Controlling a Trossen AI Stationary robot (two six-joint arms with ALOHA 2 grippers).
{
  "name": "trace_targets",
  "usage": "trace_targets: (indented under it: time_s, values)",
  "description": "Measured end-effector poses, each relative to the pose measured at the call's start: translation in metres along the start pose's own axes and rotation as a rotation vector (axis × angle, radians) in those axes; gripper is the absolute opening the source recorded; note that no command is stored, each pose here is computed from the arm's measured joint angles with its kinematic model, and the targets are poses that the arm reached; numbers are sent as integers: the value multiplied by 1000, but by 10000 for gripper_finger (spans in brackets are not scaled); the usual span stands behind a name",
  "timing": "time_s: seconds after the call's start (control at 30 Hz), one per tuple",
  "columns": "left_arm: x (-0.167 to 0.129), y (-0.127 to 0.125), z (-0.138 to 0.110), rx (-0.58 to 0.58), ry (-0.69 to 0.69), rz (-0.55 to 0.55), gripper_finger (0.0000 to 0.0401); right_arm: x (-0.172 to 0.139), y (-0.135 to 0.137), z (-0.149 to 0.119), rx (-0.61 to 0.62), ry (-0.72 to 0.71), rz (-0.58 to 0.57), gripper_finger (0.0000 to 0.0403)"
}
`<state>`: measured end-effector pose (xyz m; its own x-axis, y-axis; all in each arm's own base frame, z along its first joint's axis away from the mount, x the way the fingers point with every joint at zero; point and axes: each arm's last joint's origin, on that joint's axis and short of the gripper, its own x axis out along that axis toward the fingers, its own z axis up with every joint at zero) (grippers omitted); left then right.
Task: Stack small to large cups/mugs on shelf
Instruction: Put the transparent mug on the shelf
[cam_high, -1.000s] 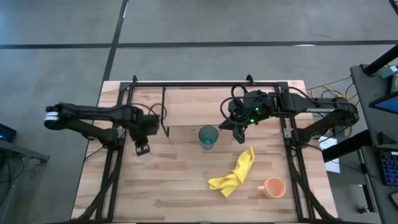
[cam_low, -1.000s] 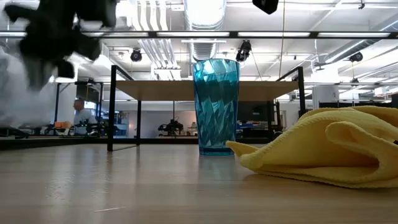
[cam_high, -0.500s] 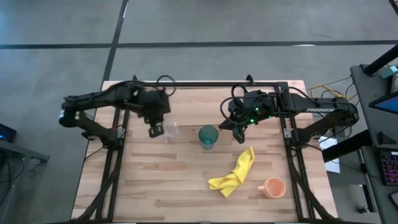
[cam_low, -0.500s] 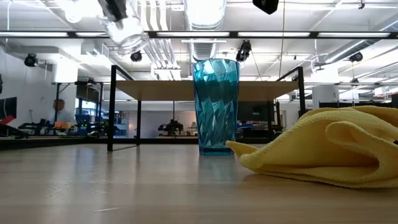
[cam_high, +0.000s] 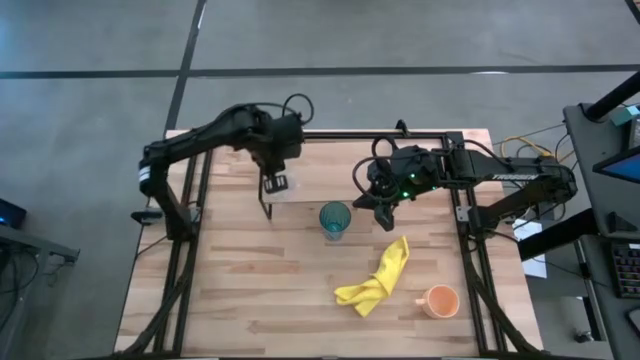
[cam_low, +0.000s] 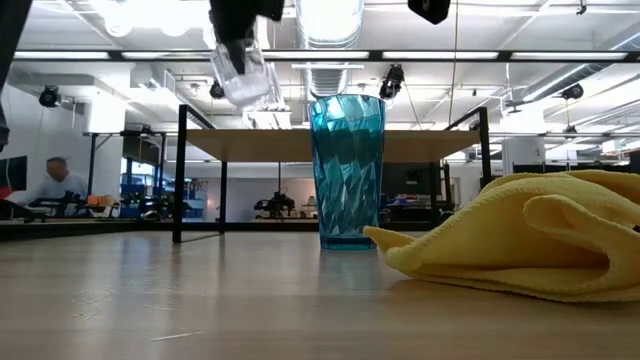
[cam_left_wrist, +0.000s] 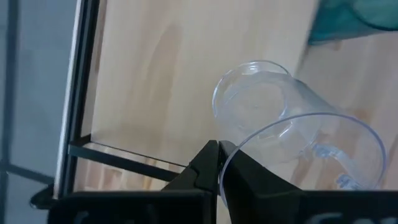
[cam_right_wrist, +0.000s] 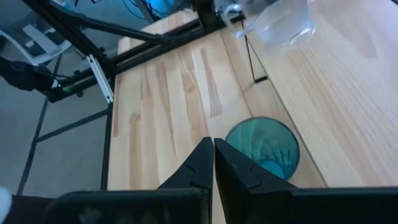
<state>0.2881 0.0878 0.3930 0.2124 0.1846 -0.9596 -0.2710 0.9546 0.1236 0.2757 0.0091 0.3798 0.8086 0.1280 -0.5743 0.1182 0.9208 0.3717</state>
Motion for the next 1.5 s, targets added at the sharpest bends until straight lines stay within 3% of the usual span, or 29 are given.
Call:
trace_targets:
  time_s: [0.43,0.97,1.3,1.5]
  values:
    - [32,29,4,-97,106,-12,0,0,-2,-4,4,42,-18,9]
    - [34,31,2,-47,118,-10,0,0,-2,-4,1,43,-20,9]
    - [35,32,5,-56,90,-2,50,0,-2,-4,-26,41,-26,9]
    - [34,32,7,-57,68,16,58,0,-2,-4,-33,41,-25,9]
